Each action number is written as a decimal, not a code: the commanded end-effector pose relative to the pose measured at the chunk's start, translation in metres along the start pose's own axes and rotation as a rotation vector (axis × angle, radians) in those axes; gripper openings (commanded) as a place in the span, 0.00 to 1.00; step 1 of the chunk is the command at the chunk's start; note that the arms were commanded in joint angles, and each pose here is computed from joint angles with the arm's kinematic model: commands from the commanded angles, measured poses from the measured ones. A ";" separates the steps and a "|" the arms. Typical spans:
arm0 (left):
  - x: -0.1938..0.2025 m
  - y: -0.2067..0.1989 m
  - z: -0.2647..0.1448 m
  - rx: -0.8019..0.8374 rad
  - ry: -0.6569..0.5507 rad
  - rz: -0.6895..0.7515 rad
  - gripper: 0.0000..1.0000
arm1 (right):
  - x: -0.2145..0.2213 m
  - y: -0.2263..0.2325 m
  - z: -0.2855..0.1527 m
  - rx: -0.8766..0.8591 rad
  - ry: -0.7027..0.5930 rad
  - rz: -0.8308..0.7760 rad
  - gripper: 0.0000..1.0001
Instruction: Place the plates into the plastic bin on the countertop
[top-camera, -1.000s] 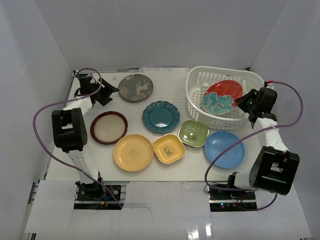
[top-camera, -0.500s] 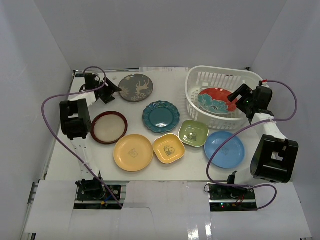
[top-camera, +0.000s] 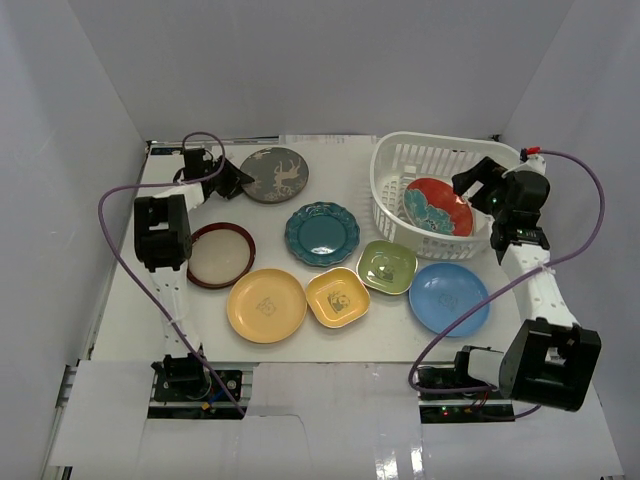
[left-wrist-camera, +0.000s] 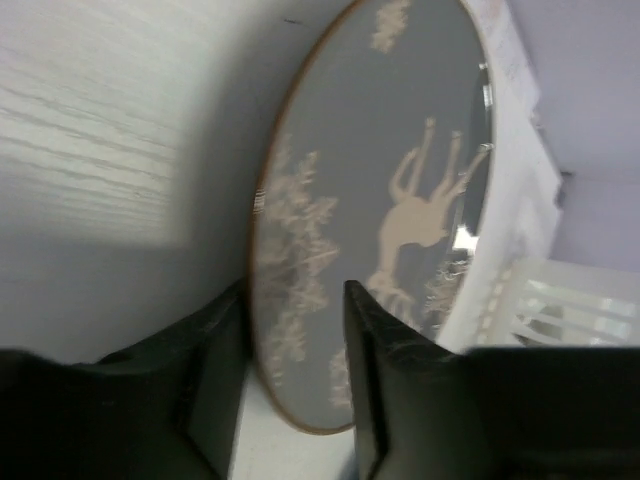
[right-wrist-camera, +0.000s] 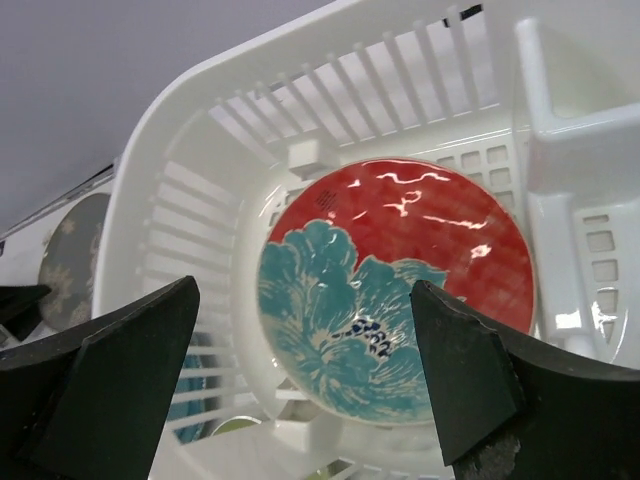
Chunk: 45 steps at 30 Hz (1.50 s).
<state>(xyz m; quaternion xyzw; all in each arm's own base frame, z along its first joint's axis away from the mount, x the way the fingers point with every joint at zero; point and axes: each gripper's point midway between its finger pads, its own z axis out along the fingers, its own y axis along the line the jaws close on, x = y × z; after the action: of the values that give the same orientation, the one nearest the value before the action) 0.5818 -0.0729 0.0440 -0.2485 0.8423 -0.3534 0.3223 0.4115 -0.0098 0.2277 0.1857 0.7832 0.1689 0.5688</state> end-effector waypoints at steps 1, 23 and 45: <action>0.006 0.004 0.006 0.005 0.000 -0.023 0.48 | -0.002 0.032 -0.023 -0.134 -0.044 -0.023 0.93; 0.033 -0.153 -0.216 0.542 -0.176 -0.005 0.00 | 0.120 0.250 -0.126 -0.744 0.219 -0.199 0.90; 0.155 -0.177 -0.300 0.651 -0.010 0.230 0.00 | 0.140 0.286 -0.078 -0.764 0.314 -0.094 0.76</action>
<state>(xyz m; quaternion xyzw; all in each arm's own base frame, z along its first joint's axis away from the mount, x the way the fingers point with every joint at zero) 0.3112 -0.1458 0.2400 -0.0978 0.7418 -0.5383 0.3878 0.3268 0.2998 0.2574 -0.1115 0.7722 0.4116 0.4711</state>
